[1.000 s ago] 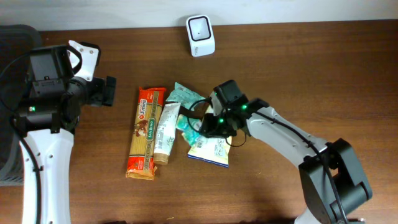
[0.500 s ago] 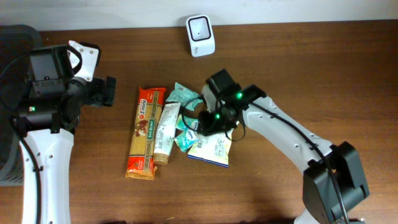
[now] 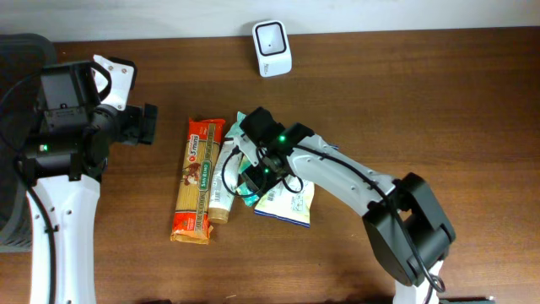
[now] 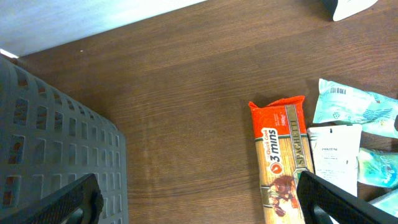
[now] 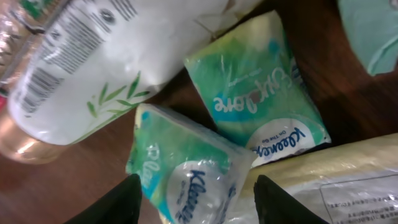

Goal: Scan the item barcode

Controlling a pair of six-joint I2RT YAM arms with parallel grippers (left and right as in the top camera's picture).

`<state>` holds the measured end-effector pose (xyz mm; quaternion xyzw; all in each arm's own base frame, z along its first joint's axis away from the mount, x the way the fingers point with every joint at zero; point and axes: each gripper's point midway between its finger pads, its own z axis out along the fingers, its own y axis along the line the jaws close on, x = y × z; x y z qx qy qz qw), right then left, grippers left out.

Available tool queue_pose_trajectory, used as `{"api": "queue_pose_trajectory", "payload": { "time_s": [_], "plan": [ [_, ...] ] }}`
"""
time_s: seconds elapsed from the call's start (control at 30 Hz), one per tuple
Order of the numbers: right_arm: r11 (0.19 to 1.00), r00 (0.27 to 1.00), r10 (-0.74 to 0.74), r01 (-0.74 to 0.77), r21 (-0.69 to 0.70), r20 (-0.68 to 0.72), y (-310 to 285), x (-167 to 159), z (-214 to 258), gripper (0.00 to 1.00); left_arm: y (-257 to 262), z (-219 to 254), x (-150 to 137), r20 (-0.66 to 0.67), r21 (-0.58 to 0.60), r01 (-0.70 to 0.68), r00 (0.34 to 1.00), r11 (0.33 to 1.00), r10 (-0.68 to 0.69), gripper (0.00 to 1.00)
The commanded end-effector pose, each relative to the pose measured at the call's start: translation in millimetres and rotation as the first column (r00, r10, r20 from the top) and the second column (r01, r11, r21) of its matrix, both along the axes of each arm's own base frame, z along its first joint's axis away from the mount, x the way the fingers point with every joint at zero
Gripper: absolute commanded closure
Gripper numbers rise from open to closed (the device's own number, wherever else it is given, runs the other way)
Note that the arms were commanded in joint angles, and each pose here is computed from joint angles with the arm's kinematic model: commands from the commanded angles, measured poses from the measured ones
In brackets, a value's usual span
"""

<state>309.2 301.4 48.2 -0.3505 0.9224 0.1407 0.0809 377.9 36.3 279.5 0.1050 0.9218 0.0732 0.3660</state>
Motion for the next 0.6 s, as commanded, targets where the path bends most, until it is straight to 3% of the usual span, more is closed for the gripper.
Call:
{"api": "queue_pose_trajectory", "payload": {
  "time_s": [0.0,0.17,0.27,0.3,0.37,0.43,0.57],
  "plan": [
    [1.0,1.0,0.0,0.0,-0.005,0.021,0.9,6.4,0.3,0.43,-0.3,0.8,1.4,0.002,0.005,0.017,1.0,1.0,-0.017,0.01],
    [1.0,0.999,-0.03,0.03,0.002,0.017,2.4,8.1,-2.1,0.44,-0.3,0.8,1.4,0.002,0.005,0.017,1.0,1.0,-0.017,0.01],
    [0.999,0.999,-0.049,0.049,-0.005,-0.001,2.8,8.0,-10.3,0.52,-0.3,0.9,1.4,0.002,0.005,0.017,1.0,1.0,-0.017,0.01],
    [0.998,0.998,-0.059,0.059,-0.01,-0.015,2.6,6.9,-14.8,0.59,-0.3,0.8,1.4,0.002,0.005,0.017,1.0,1.0,-0.017,0.01],
    [0.997,0.997,-0.072,0.072,-0.013,-0.03,2.3,5.4,-17.6,0.82,-0.3,0.8,1.4,0.002,0.005,0.017,1.0,1.0,-0.017,0.01],
    [0.998,0.997,-0.064,0.065,0.018,-0.044,8.1,4.3,-10.5,0.96,-0.3,0.8,1.4,0.002,0.005,0.017,1.0,1.0,-0.017,0.01],
    [0.995,0.997,-0.072,0.073,0.064,-0.017,13.9,8.9,45.8,0.96,-0.3,0.8,1.4,0.002,0.005,0.017,1.0,1.0,-0.017,0.01]
  ]
}}
